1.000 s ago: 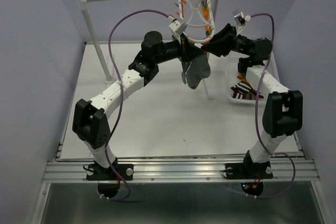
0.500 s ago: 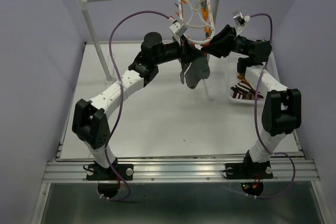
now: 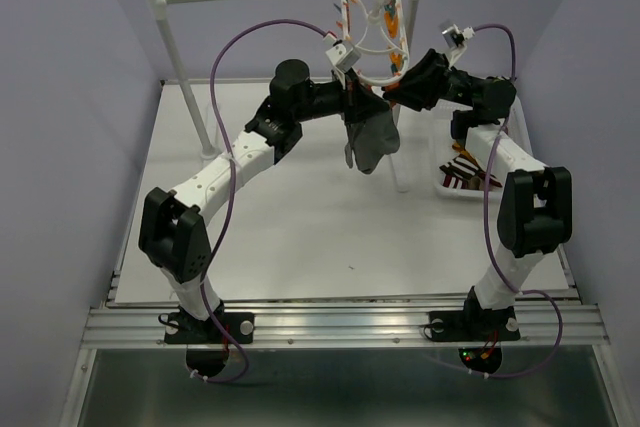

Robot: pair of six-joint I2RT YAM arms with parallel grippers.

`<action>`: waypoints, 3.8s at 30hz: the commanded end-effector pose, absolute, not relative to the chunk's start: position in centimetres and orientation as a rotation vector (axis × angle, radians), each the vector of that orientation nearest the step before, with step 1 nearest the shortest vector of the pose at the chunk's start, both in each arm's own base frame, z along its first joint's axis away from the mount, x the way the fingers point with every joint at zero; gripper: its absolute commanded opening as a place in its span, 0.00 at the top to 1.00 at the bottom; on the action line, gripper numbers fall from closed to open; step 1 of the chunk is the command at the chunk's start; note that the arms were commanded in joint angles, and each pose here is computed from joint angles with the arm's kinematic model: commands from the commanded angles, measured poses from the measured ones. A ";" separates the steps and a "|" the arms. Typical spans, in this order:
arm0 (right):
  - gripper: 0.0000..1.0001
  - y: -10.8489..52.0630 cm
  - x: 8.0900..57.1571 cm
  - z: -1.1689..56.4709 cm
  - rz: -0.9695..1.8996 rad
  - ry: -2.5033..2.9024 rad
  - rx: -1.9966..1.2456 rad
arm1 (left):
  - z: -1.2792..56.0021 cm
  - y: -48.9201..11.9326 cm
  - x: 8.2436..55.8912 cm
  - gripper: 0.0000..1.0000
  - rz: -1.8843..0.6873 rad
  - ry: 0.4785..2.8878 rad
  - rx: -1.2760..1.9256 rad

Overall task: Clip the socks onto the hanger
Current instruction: Clamp the sock onto the hanger.

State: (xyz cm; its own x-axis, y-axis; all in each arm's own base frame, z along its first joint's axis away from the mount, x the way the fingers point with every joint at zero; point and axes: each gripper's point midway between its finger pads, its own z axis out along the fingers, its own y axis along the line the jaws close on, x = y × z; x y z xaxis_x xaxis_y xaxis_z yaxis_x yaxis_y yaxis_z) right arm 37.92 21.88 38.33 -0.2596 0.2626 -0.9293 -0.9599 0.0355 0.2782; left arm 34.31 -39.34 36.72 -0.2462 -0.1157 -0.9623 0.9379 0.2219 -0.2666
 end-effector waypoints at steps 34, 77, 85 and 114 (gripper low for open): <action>0.00 20.7 38.8 38.5 1.125 1.151 -0.847 | 38.1 -37.4 34.8 0.01 -1.125 1.453 0.775; 0.00 2.2 41.5 32.3 0.255 1.578 0.382 | 39.1 -20.0 32.9 0.01 -0.645 1.531 0.165; 0.00 2.0 41.1 30.5 0.247 1.609 0.396 | 38.6 -20.4 32.9 0.01 -0.647 1.536 0.212; 0.00 0.1 41.7 31.4 0.168 1.573 0.466 | 37.9 -30.4 28.7 0.01 -0.948 1.414 0.677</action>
